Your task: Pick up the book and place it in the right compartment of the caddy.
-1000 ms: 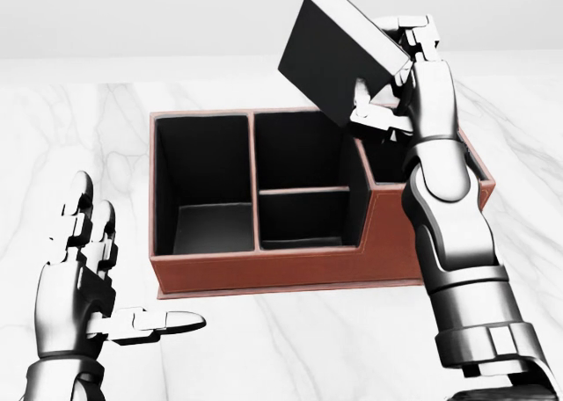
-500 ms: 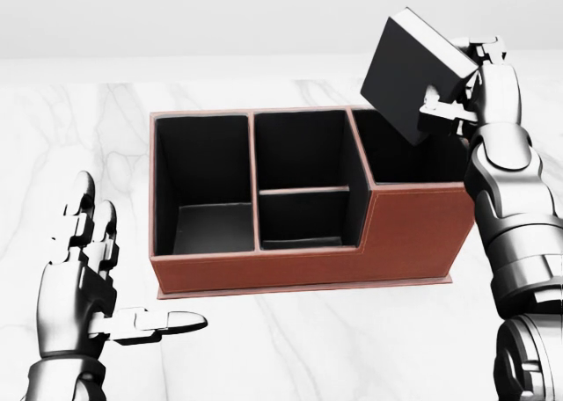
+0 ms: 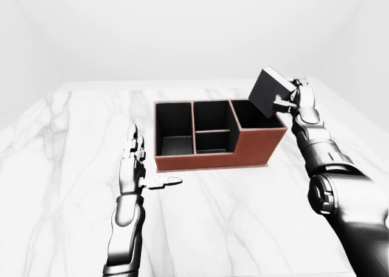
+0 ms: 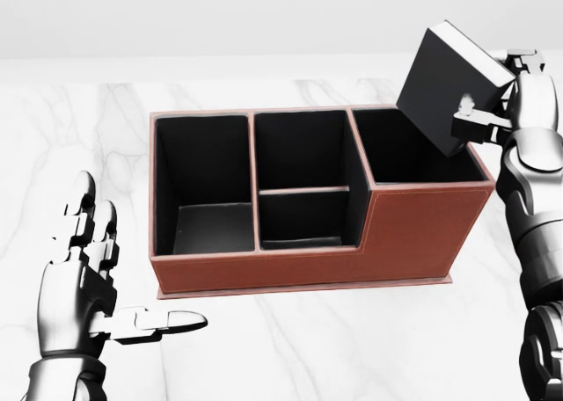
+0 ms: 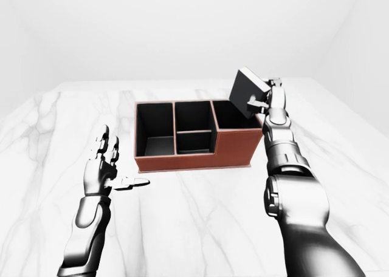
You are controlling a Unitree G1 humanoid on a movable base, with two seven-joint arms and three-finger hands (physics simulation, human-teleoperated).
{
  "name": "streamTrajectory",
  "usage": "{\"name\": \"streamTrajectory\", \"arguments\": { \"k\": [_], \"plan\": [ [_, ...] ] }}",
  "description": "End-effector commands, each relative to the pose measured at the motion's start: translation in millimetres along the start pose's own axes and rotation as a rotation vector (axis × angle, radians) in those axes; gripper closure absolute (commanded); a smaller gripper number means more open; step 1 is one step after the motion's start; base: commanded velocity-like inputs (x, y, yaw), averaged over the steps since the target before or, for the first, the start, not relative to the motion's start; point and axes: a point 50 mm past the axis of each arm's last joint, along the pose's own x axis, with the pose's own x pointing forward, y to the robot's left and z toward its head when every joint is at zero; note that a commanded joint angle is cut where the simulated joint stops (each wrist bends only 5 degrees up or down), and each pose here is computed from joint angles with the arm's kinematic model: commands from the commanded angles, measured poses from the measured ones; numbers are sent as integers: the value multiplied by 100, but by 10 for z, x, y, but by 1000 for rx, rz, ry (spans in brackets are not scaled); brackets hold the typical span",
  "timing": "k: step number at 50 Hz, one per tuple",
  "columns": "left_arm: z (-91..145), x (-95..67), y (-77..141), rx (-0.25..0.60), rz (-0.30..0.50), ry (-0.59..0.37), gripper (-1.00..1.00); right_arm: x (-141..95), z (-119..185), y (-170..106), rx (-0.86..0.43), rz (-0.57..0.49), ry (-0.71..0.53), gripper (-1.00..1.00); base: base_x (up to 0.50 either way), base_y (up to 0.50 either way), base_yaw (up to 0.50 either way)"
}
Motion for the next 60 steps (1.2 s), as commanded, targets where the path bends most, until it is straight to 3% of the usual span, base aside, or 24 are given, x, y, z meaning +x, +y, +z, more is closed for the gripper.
{"name": "streamTrajectory", "arguments": {
  "k": [1, 60],
  "plan": [
    [-1, -5, -13, -24, -13, -10, -100, 19, 101, -98, 112, -48, -25, 100, 0, 0, 0],
    [11, -13, -9, -25, -12, -10, -100, -13, -44, 33, 104, -17, 12, 100, 0, 0, 0]
  ]
}}
